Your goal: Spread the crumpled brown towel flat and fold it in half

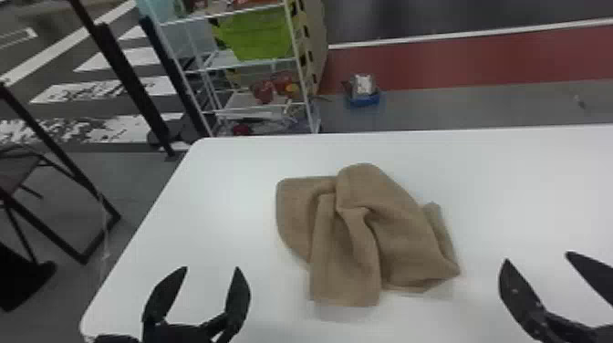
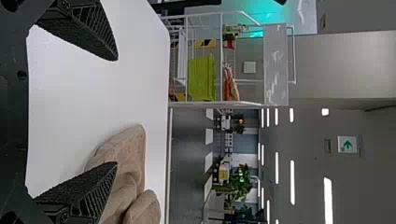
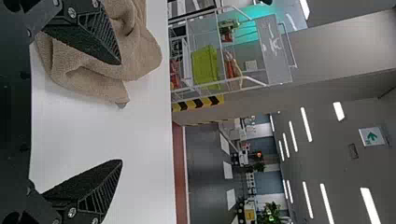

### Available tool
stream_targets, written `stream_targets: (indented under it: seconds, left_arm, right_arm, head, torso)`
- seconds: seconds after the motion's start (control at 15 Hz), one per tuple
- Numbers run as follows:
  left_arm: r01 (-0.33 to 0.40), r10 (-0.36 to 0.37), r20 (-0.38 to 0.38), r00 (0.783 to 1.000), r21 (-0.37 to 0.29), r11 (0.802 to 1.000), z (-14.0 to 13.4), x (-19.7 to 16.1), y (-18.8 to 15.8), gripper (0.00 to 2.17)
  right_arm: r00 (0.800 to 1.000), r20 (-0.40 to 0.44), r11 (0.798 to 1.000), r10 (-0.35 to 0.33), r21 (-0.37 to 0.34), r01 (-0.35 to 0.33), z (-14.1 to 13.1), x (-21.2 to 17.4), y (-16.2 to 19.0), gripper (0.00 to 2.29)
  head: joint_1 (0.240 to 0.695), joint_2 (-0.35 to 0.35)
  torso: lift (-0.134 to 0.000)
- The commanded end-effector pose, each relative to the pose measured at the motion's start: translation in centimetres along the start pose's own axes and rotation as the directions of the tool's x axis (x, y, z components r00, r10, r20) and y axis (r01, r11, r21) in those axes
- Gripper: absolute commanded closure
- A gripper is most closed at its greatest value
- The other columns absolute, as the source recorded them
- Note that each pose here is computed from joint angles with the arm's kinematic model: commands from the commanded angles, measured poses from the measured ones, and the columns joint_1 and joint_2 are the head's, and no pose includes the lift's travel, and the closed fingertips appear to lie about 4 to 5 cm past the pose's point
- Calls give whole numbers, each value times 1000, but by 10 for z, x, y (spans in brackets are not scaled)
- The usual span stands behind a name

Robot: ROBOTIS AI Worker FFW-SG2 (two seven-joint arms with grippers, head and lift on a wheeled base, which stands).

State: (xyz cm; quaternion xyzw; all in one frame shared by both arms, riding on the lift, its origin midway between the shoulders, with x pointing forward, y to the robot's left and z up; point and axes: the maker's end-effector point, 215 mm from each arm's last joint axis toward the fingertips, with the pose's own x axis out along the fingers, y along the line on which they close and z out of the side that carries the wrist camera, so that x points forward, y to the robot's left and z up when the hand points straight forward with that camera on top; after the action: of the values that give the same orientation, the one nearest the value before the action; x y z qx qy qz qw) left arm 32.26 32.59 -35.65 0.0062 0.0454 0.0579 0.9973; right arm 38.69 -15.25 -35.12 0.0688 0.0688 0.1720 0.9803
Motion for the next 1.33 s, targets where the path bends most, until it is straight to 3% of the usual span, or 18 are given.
stream_targets:
  seconds: [0.0,0.4,0.67,0.93,1.07,1.27]
  left_arm:
    - [-1,1,-2,1000,-2,1000,0,0,0,83]
    - [2,-2,-5,1000,-5,1000,-2,0,-2,83]
    - [4,-4,-6,1000,-1,1000,-2,-1,-4,83]
    - [4,-4,-6,1000,0,1000,-2,-1,-4,83]
    - [4,-4,-9,1000,0,1000,-3,-2,-3,83]
    - [5,-5,-6,1000,1,1000,-2,-1,-4,83]
  right_arm:
    - [1000,-1,1000,0,0,0,-1,0,0,137]
    - [1000,4,1000,7,-7,-7,1,0,5,137]
    - [998,2,997,57,-52,-57,5,15,33,144]
    - [983,-149,992,107,-53,-116,-31,38,60,144]
    - [954,-279,991,109,-47,-127,-65,40,66,151]
    - [930,-348,987,120,-58,-150,-80,42,74,188]
  head:
    - [695,277]
    - [695,276]
    - [695,287]
    - [695,337]
    - [695,350]
    - [695,350]
  torso:
    - [-134]
    - [-134]
    - [-134]
    - [-134]
    - [-134]
    - [-134]
